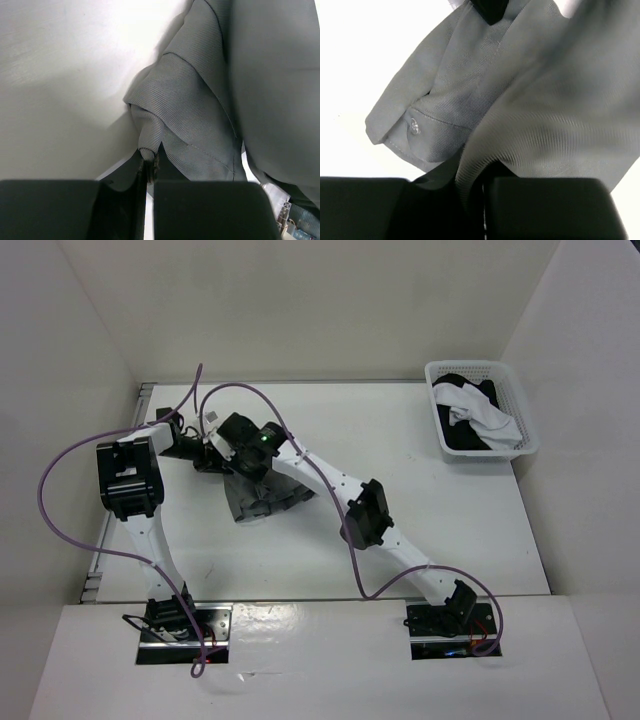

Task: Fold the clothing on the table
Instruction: Fold the skirt

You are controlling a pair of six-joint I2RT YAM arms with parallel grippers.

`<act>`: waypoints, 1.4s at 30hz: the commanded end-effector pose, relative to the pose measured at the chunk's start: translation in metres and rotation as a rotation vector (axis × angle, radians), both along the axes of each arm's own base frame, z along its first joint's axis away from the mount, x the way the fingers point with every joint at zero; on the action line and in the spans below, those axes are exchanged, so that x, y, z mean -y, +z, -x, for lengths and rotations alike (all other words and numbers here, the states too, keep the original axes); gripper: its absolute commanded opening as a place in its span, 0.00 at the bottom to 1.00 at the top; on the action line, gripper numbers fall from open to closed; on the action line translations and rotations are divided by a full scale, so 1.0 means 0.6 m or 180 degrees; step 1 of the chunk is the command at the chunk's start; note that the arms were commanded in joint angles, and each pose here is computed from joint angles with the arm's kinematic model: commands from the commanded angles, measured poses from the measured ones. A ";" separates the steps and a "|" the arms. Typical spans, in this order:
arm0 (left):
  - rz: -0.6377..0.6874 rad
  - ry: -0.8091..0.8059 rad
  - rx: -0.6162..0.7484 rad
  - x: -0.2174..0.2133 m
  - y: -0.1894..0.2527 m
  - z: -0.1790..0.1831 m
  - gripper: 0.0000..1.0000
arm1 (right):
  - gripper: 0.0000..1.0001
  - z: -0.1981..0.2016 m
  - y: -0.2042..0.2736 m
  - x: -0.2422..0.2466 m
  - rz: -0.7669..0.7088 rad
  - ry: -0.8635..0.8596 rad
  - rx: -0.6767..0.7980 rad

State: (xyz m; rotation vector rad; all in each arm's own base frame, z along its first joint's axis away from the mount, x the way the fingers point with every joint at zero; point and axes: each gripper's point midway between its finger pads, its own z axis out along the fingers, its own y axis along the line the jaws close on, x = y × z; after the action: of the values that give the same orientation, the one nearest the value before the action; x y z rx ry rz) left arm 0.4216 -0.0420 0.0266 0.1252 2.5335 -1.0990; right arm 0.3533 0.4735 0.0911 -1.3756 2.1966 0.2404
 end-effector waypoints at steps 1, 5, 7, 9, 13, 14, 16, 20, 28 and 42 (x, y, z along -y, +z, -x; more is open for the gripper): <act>0.0023 -0.0045 0.0184 0.007 0.034 -0.004 0.00 | 0.23 0.008 0.023 -0.030 -0.0237 0.0029 0.0022; 0.0023 -0.0045 0.0184 0.007 0.034 -0.004 0.00 | 0.36 0.017 0.032 -0.037 -0.0319 0.0096 -0.0039; 0.0023 -0.0045 0.0184 0.007 0.034 -0.004 0.00 | 0.39 0.018 0.053 -0.042 -0.0416 0.0127 -0.0018; 0.0023 -0.0045 0.0184 0.007 0.034 -0.004 0.00 | 0.47 0.024 0.059 -0.048 -0.0480 0.0180 -0.0060; 0.0023 -0.0045 0.0184 0.007 0.034 -0.004 0.00 | 0.62 0.056 0.099 -0.057 -0.0689 0.0434 -0.0227; 0.0023 -0.0045 0.0184 0.007 0.034 -0.004 0.00 | 0.66 0.072 0.112 -0.065 -0.0799 0.0548 -0.0328; 0.0002 -0.0038 0.0150 0.005 0.032 -0.002 0.00 | 0.69 0.095 0.131 -0.071 -0.0873 0.0762 -0.0373; -0.0110 0.0002 0.0277 -0.010 0.055 -0.008 0.01 | 0.72 0.146 0.171 -0.061 -0.1003 0.1219 -0.0596; -0.0171 0.0320 0.0406 -0.106 0.117 0.008 0.28 | 0.74 0.152 0.249 -0.019 -0.1069 0.1412 -0.0415; -0.0866 0.0574 0.0779 -0.190 0.213 0.049 0.95 | 0.78 -0.031 0.315 0.240 -0.0887 0.0231 -0.0115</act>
State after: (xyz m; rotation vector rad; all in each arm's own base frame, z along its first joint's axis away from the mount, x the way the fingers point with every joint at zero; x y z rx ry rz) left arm 0.3973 0.0700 0.1568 0.0797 2.3791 -0.6392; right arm 0.3751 0.3489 0.2741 -1.3154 2.0261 0.6086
